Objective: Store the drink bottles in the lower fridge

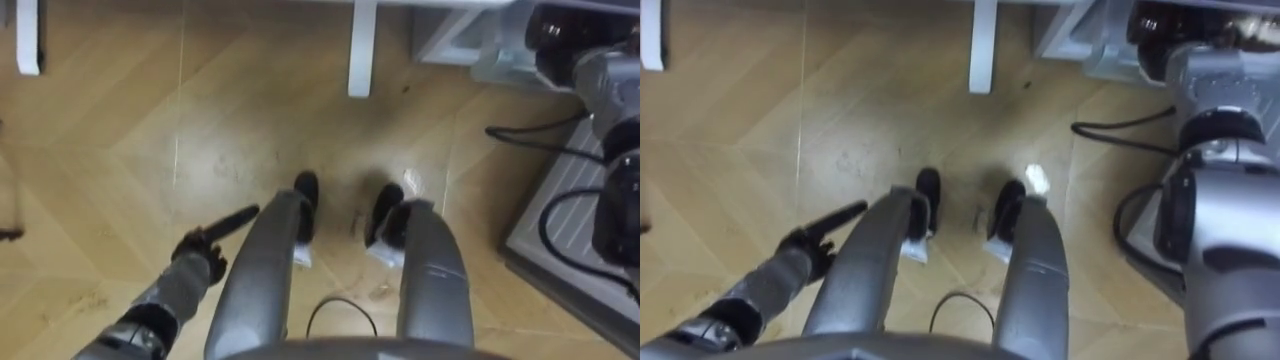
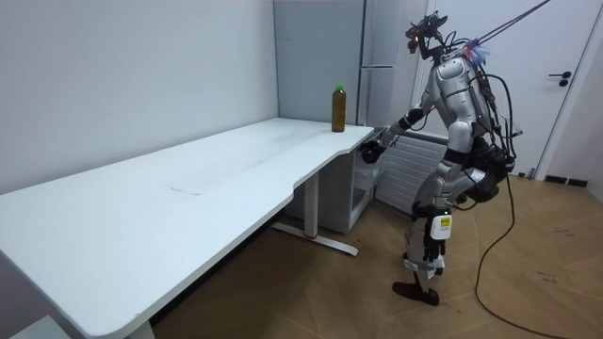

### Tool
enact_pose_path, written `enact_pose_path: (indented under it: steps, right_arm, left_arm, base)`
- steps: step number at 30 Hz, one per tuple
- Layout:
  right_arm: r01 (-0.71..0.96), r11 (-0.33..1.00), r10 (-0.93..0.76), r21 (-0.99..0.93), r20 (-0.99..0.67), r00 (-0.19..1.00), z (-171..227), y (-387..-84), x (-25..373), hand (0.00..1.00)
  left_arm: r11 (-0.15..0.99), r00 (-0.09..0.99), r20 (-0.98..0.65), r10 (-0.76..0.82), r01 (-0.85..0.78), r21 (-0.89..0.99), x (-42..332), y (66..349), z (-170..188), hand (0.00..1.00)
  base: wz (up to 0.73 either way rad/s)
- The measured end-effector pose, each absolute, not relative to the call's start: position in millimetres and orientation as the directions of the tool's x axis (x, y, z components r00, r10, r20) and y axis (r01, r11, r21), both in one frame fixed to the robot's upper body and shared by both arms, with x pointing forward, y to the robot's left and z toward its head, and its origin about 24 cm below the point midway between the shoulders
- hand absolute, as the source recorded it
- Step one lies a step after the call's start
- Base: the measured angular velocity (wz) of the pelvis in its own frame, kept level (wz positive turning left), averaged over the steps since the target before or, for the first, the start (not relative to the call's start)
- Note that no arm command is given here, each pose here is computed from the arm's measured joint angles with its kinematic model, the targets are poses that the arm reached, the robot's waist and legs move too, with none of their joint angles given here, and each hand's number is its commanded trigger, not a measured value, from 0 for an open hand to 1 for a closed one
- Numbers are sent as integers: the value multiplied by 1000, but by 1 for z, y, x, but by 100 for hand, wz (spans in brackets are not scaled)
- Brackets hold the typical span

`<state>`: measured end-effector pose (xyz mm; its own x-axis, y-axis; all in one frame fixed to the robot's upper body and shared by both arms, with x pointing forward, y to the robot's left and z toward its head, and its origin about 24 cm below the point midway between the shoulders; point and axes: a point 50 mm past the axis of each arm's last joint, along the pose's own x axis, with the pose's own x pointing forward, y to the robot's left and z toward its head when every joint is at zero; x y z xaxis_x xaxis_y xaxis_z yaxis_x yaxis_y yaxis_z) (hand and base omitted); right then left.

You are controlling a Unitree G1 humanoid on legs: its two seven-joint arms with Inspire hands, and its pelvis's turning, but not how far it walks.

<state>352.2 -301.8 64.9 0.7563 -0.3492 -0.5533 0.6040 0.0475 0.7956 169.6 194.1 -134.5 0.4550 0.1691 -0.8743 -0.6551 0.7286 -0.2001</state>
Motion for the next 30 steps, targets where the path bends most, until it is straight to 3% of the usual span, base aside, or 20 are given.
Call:
enact_pose_path:
  steps: [30]
  right_arm:
    - [587,57,-395,807,-522,756,68,-310,349,0]
  left_arm:
    - [732,448,-872,198,-659,-172,159,198,-135,0]
  base:
    - [0]
